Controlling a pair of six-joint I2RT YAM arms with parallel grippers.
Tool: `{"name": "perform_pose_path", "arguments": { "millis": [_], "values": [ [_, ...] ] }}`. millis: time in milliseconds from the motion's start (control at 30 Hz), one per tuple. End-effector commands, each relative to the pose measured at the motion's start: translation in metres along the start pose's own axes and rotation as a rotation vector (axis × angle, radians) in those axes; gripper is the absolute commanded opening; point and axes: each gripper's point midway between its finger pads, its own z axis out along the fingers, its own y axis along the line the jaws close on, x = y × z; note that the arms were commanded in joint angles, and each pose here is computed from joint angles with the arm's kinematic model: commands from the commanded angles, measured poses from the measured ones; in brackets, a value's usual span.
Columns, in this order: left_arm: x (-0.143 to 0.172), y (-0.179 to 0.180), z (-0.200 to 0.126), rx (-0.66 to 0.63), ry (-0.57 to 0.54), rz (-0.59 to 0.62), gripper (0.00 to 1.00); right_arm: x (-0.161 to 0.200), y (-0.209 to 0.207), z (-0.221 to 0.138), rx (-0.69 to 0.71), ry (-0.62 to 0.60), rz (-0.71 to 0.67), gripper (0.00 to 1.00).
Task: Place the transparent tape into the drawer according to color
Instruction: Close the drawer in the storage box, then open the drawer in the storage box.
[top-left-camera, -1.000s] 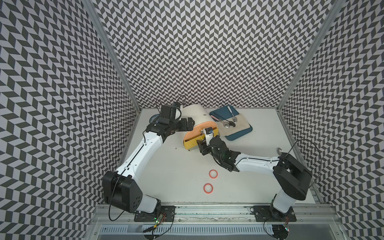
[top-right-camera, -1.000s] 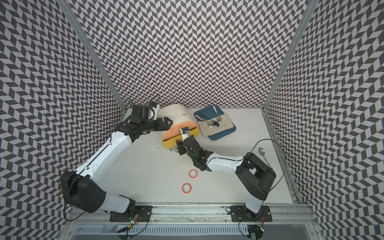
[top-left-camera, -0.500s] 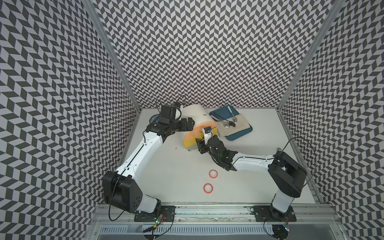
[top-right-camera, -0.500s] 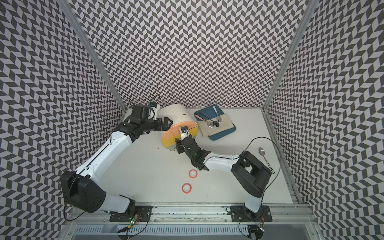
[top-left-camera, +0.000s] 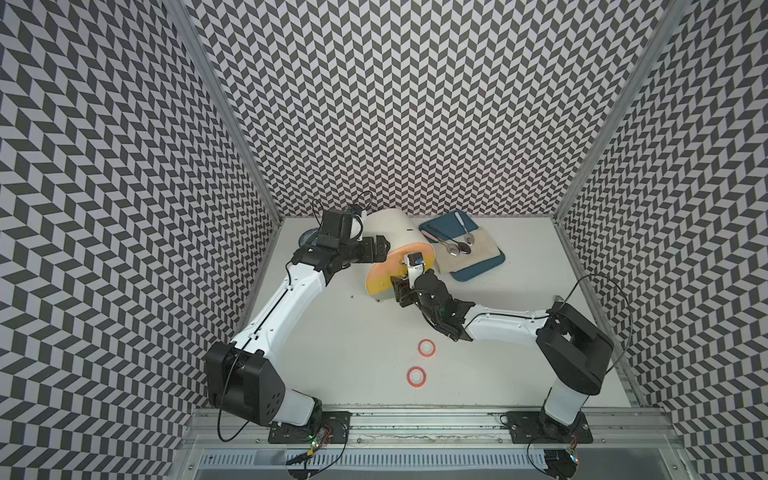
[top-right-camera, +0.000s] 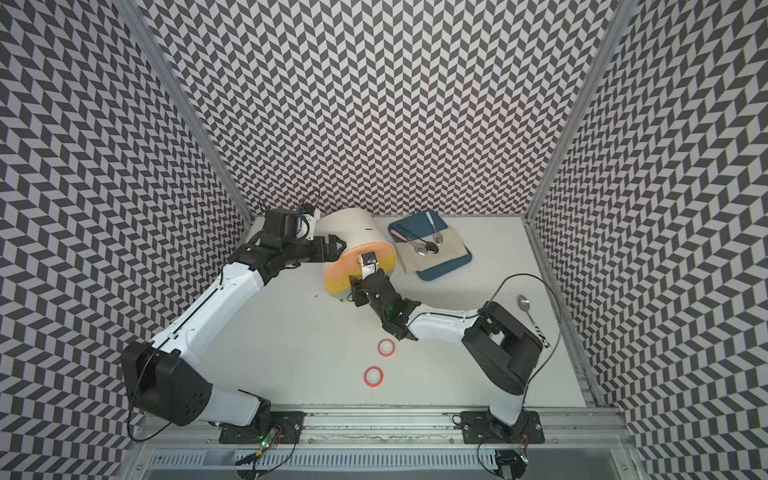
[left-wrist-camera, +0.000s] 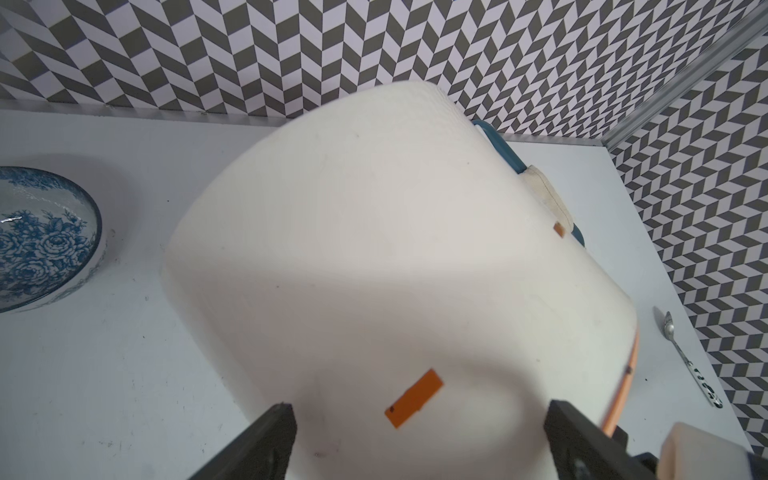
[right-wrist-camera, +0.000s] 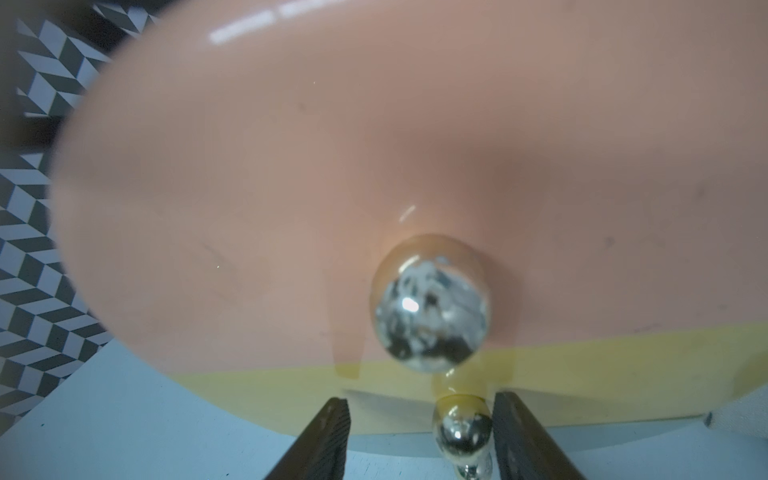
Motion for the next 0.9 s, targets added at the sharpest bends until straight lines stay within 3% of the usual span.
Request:
{"name": "perform_pose_path", "arguments": {
  "millis": [0,367,867],
  "values": [
    [0.034,0.014,0.013,-0.039,0.120,0.009,0.98,0.000,0.005,-0.021,-0.056,0.010,0.046,0.60],
    [0.035,0.016,0.015,-0.044,0.123,0.012,0.98,0.050,0.018,-0.033,-0.293,0.152,0.290,0.62],
    [0.037,0.018,0.016,-0.050,0.127,0.016,0.98,0.055,-0.017,-0.007,-0.349,0.148,0.520,0.56]
  ]
}}
